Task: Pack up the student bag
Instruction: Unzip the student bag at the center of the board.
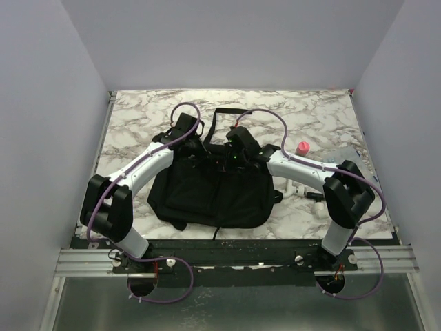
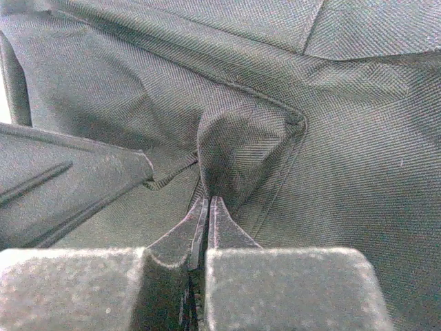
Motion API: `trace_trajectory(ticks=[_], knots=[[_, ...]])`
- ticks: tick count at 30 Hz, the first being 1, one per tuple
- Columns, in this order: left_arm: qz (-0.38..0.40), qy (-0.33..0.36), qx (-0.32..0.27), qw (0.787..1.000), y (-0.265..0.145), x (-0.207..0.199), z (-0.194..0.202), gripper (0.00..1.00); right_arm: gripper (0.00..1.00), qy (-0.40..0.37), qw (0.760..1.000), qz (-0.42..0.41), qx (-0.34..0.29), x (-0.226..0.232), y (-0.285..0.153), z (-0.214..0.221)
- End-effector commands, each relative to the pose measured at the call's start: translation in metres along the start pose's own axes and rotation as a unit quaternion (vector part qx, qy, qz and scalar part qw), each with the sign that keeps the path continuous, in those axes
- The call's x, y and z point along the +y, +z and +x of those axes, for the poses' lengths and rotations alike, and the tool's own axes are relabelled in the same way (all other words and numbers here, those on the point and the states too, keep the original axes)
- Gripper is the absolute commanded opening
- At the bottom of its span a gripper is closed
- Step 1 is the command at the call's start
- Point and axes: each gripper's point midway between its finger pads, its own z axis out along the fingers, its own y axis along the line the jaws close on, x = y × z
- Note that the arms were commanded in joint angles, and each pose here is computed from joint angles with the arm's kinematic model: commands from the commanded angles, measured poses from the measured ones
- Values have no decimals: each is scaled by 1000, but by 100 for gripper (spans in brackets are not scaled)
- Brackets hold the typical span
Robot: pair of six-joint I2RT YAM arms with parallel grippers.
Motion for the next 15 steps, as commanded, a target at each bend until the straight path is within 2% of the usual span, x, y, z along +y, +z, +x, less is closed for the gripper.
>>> trace_trajectory(ticks=[1,4,9,15], knots=[[-1,-8,11,1000,-8,5,13,0,0,-5,998,58,-29,-16,-1,-18],[-12,-10,27,1000,-8,14,24,0,0,-13,998,48,-45,-12,-6,-25],[-4,-11,51,999,-19,20,52,0,0,23,998,12,-56,-11,-6,-32],[6,-3,73,997,-36,34,97,0,0,38,996,16,-84,-13,-1,-48]])
